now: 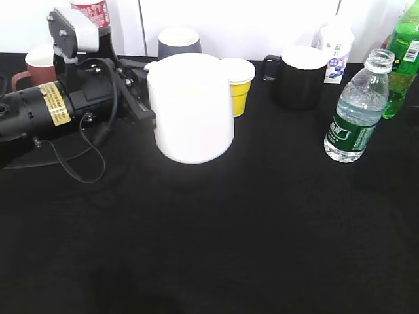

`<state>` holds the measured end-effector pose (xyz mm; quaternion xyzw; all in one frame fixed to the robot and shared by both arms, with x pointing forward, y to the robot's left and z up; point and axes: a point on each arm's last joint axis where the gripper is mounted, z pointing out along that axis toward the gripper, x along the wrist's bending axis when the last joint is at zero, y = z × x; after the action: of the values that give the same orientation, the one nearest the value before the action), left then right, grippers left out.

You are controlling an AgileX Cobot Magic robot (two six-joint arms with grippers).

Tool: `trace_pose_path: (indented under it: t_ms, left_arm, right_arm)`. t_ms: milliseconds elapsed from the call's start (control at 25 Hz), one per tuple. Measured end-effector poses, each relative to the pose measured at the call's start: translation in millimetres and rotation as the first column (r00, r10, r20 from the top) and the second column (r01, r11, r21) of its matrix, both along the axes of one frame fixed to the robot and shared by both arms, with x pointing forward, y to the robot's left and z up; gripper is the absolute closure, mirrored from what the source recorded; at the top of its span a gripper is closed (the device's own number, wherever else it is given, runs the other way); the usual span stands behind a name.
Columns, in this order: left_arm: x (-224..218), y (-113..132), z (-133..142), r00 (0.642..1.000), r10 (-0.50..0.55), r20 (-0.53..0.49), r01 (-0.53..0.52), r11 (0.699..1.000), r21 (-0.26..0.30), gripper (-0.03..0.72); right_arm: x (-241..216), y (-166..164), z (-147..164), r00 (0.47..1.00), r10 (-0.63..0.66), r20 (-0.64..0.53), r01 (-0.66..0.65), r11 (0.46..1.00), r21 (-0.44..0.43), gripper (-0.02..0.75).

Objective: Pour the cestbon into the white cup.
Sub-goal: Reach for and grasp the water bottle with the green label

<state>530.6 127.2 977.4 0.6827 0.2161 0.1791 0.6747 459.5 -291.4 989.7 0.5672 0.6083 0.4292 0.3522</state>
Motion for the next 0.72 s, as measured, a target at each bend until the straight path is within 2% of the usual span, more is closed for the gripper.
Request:
trace_pose_path:
  t_ms: [80, 200, 320, 480, 600, 720]
  left_arm:
    - [0, 0, 0, 1.0, 0.0, 0.0, 0.0, 1.0, 0.0, 0.625]
    - [0, 0, 0, 1.0, 0.001, -0.001, -0.001, 1.0, 0.001, 0.625]
    - [0, 0, 0, 1.0, 0.001, -0.001, -0.001, 1.0, 0.002, 0.626]
    - [0, 0, -1, 1.0, 0.003, -0.004, -0.003, 1.0, 0.006, 0.626]
    - [0, 0, -1, 1.0, 0.003, -0.004, -0.003, 1.0, 0.006, 0.626]
    - [0, 0, -1, 1.0, 0.003, -0.004, -0.003, 1.0, 0.006, 0.626]
  right_arm:
    - [7, 3, -9, 0.999, 0.043, -0.002, -0.043, 0.999, -0.015, 0.111]
    - [15, 5, -25, 0.997, 0.057, -0.046, -0.056, 0.998, 0.017, 0.111]
    - [16, 6, -26, 0.997, 0.065, -0.034, -0.064, 0.998, 0.026, 0.123]
    - [15, 8, -26, 0.993, 0.117, -0.027, -0.118, 0.992, -0.033, 0.126]
    - [13, 13, -28, 0.973, 0.224, -0.045, -0.228, 0.966, -0.12, 0.144]
    - [14, 16, -28, 0.971, 0.24, -0.023, -0.241, 0.966, -0.09, 0.095]
